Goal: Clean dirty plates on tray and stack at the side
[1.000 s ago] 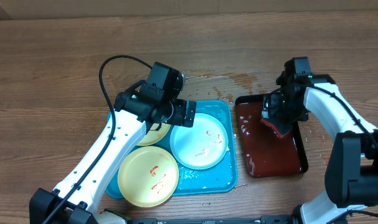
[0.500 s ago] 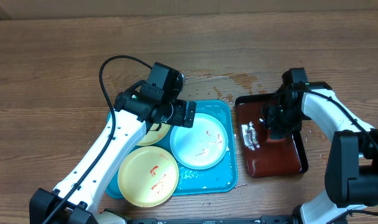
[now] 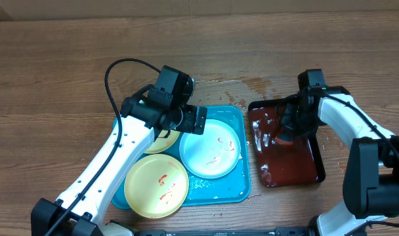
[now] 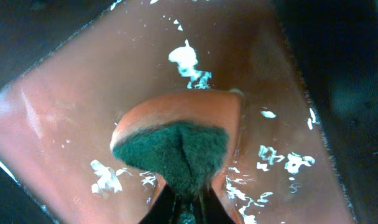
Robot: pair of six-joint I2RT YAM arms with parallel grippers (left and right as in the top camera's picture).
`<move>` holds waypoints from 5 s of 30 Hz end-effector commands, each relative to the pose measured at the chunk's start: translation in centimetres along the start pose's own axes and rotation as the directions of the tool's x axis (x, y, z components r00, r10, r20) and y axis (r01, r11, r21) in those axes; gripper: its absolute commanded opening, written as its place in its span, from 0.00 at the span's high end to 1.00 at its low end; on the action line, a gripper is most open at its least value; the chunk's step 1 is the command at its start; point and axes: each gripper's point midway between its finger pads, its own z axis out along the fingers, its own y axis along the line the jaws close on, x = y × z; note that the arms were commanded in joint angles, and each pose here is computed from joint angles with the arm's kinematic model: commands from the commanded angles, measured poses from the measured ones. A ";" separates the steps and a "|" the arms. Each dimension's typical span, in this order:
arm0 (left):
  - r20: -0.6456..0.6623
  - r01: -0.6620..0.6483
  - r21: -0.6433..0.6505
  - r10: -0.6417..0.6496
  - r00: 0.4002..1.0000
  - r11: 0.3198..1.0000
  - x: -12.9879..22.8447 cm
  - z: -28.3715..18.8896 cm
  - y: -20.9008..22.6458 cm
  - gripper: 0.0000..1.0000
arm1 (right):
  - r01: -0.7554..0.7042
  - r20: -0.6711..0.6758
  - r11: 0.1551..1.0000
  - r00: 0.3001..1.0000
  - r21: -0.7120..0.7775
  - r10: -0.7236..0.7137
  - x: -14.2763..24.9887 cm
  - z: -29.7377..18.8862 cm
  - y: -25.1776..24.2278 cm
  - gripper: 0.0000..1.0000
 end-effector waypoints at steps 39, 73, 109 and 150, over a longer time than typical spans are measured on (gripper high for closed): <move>-0.195 0.005 0.041 0.003 0.981 0.999 7.0 3.8 0.5 0.33 | 0.099 -0.082 0.995 0.992 0.030 -0.096 2.5 1.2 -1.4 0.96; -0.205 0.079 0.122 -0.053 0.977 0.989 9.5 6.7 0.1 0.04 | 0.119 -0.098 0.993 0.988 0.006 -0.118 2.9 1.2 -1.1 0.96; -0.297 0.248 0.002 -0.237 0.925 0.969 12.4 12.7 2.1 0.96 | 0.119 -0.099 0.993 0.988 0.007 -0.118 2.9 1.2 -1.1 0.96; -0.157 0.420 -0.252 -0.465 0.871 0.872 12.0 12.6 6.1 0.96 | 0.128 -0.062 0.984 0.989 -0.125 -0.137 5.7 0.5 -0.3 0.96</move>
